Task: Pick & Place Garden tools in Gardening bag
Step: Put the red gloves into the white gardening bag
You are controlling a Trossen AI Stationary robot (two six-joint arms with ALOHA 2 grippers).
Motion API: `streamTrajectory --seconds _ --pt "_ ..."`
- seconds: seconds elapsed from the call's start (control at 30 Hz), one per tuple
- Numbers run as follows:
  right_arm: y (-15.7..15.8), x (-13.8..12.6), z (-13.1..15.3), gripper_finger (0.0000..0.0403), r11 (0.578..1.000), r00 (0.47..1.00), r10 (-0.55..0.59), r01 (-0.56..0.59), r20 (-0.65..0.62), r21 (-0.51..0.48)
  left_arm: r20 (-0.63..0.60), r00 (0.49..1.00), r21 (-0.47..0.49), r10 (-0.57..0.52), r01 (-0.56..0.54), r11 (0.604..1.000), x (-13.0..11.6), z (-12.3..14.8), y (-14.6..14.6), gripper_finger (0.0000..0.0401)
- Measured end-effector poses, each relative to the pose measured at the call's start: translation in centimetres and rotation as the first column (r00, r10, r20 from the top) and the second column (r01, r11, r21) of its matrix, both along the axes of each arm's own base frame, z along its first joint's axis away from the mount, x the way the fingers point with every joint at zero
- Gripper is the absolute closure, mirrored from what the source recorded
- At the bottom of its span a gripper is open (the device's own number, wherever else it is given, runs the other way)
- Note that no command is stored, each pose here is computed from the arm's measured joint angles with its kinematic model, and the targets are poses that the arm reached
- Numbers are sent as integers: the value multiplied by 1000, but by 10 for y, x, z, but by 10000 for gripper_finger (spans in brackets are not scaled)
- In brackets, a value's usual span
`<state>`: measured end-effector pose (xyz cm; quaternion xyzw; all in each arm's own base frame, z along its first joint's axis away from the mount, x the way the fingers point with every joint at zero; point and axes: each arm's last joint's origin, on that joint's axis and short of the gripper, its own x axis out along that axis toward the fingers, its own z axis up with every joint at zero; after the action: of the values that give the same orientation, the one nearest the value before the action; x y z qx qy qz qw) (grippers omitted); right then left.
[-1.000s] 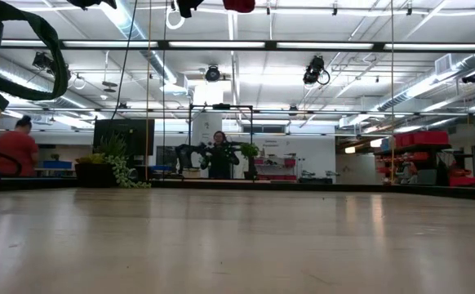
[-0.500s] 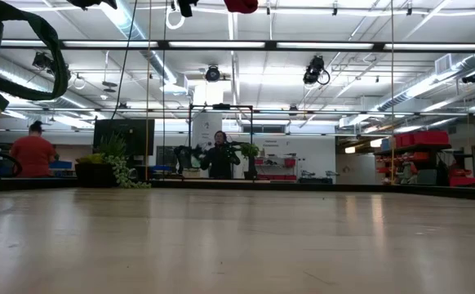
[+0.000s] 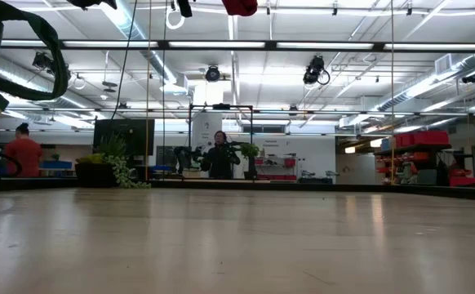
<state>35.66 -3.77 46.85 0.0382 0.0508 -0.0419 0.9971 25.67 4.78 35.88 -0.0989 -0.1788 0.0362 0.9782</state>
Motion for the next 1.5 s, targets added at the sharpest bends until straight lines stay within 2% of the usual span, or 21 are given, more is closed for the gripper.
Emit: streamTrajectory --seconds 0.87,1.07,1.5 --pt "0 1 -6 392 1000 1000 0 0 -26 3 -6 1000 11 -7 7 1000 0 -1 0 336" --pt "0 2 -10 392 1000 999 -1 1 -38 7 -6 1000 9 -9 9 1000 0 -1 0 351" --pt "0 2 -10 392 1000 999 -1 2 -36 9 -5 1000 10 -7 7 1000 0 -1 0 355"
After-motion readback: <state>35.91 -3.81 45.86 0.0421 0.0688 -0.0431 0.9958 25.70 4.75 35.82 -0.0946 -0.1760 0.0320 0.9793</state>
